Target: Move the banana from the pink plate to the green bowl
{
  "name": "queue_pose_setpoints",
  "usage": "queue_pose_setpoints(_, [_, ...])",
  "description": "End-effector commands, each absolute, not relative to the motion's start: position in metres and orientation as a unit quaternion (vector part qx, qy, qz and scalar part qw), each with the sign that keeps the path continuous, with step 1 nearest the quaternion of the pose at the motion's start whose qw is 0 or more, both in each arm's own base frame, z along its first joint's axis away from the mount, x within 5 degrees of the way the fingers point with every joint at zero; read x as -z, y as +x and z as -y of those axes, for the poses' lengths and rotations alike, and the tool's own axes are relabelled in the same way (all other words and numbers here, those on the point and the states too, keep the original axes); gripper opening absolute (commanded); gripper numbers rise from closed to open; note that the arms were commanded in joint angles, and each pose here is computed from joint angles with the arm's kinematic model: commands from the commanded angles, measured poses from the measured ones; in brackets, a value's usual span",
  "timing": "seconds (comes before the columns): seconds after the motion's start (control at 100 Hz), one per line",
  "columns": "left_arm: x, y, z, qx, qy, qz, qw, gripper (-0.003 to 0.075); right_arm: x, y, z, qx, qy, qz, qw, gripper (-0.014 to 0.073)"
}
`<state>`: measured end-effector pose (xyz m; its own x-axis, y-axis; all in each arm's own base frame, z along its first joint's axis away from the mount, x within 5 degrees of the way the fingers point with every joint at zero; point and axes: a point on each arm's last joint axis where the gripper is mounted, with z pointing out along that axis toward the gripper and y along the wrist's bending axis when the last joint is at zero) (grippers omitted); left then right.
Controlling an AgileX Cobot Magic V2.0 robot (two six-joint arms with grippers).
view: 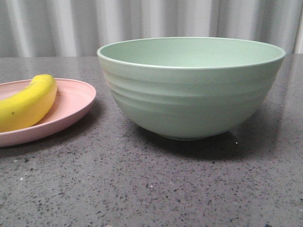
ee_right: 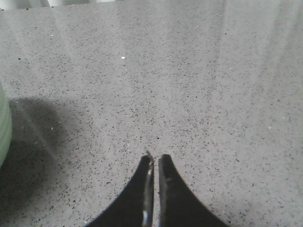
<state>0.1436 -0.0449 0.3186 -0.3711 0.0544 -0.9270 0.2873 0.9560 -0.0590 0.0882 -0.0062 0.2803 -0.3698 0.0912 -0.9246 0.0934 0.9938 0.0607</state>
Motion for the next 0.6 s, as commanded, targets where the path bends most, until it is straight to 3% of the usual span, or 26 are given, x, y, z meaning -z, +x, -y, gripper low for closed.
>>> queue_pose_setpoints(0.0, [-0.332, 0.151, 0.057, 0.123, 0.126, -0.826, 0.536, 0.0391, -0.298, 0.093, 0.007, 0.007, 0.053, -0.797, 0.601, -0.0064])
queue_pose_setpoints(0.25, [-0.318, 0.166, 0.09, 0.128, 0.21, -0.883, 0.4, 0.039, -0.298, 0.093, 0.007, 0.007, 0.053, -0.797, 0.601, -0.0064])
queue_pose_setpoints(0.59, [-0.289, 0.193, 0.115, 0.115, 0.237, -0.91, 0.32, 0.039, -0.298, 0.093, 0.007, 0.007, 0.053, -0.797, 0.601, -0.0064])
